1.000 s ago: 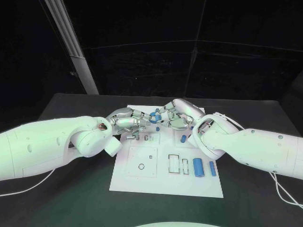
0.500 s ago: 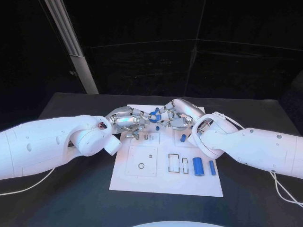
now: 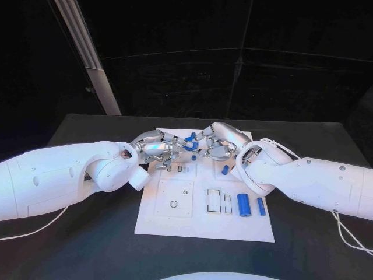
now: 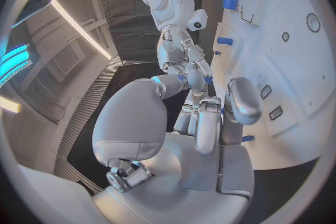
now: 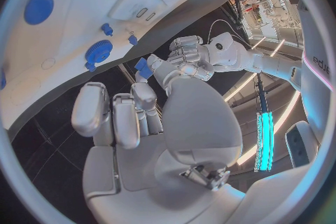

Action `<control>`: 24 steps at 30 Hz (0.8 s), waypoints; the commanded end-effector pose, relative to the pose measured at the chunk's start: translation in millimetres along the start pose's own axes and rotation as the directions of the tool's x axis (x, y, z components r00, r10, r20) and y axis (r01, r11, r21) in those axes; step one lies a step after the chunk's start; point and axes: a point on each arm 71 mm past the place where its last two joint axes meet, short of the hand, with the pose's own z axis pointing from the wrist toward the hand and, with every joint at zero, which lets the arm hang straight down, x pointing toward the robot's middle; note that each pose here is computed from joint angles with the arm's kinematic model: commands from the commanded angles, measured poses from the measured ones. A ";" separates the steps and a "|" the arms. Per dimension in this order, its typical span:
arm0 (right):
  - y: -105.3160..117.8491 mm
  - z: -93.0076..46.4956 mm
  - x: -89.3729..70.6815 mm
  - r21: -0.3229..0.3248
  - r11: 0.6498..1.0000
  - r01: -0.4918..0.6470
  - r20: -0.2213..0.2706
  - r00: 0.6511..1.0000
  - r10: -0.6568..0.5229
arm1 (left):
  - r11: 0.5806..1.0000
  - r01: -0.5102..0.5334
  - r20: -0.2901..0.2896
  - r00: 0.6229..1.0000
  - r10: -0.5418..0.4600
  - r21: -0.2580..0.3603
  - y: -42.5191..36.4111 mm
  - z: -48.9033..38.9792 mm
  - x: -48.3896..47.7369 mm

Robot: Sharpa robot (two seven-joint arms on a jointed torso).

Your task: Assemble the parts on the task board

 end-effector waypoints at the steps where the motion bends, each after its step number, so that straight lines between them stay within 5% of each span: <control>1: 2.5 0.9 0.0 -0.011 1.000 0.006 -0.007 1.000 -0.006 | 1.000 0.004 -0.018 1.000 -0.003 0.019 -2.5 0.8 2.6; 12: 3.2 0.8 0.1 -0.015 1.000 0.005 -0.005 1.000 -0.005 | 1.000 0.003 -0.019 1.000 -0.003 0.014 -2.1 1.0 2.4; 24: -1.1 -0.6 -2.3 -0.005 1.000 0.009 -0.001 1.000 -0.009 | 1.000 0.002 0.020 1.000 -0.002 0.019 -0.4 -5.9 -9.2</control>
